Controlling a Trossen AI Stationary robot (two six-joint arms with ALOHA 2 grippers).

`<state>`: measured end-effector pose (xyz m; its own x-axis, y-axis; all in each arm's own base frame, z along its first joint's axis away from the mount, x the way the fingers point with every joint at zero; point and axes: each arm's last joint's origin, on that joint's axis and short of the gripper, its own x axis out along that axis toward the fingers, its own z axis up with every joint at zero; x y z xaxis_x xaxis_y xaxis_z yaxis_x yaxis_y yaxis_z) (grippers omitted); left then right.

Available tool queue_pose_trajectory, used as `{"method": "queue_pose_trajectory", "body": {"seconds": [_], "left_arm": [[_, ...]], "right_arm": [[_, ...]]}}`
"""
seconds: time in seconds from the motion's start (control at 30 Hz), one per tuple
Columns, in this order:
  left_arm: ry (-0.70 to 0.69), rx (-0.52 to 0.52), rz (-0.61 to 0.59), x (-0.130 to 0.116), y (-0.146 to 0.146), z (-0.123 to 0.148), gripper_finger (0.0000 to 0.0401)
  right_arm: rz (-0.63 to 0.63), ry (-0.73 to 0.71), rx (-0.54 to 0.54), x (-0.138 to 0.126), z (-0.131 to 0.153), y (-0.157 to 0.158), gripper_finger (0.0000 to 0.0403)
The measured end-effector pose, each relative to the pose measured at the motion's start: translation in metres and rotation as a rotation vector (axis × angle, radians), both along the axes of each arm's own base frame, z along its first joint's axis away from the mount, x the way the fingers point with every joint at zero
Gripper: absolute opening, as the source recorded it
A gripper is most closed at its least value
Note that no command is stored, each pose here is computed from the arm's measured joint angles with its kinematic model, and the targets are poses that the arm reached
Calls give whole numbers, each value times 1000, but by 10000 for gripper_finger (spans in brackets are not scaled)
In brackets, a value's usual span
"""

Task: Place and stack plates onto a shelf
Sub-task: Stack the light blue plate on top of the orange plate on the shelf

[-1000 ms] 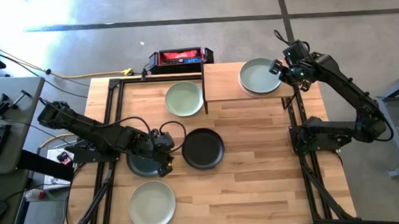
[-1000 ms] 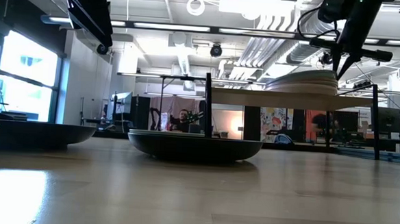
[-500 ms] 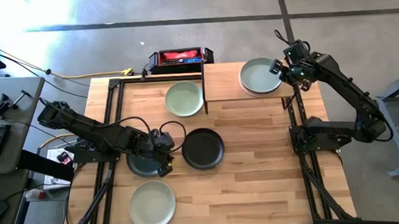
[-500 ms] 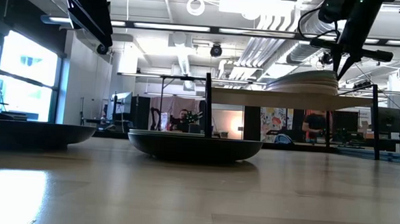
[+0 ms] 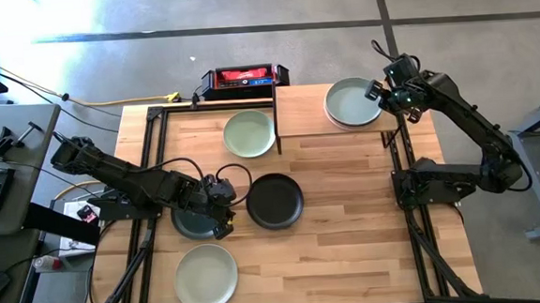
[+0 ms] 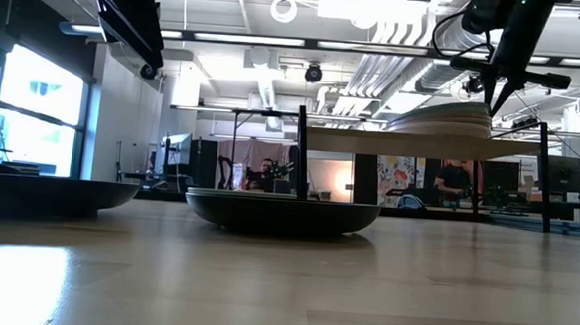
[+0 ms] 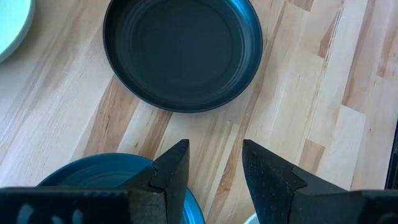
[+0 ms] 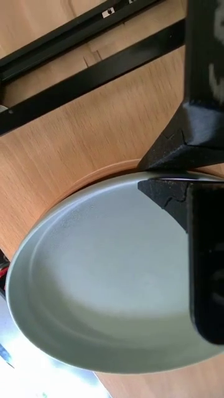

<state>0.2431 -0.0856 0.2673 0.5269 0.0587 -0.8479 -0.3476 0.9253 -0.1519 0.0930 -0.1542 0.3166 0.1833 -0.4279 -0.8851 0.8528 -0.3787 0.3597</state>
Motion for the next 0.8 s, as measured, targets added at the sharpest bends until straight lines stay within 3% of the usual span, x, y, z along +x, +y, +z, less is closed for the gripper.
{"method": "queue_pose_trajectory", "body": {"seconds": [0.43,0.8], "left_arm": [[0,0,0,0,0,0,136],[0,0,0,0,0,0,136]], "right_arm": [[-13,-8,6,-3,0,-2,8],[18,9,-25,-10,3,-1,136]]}}
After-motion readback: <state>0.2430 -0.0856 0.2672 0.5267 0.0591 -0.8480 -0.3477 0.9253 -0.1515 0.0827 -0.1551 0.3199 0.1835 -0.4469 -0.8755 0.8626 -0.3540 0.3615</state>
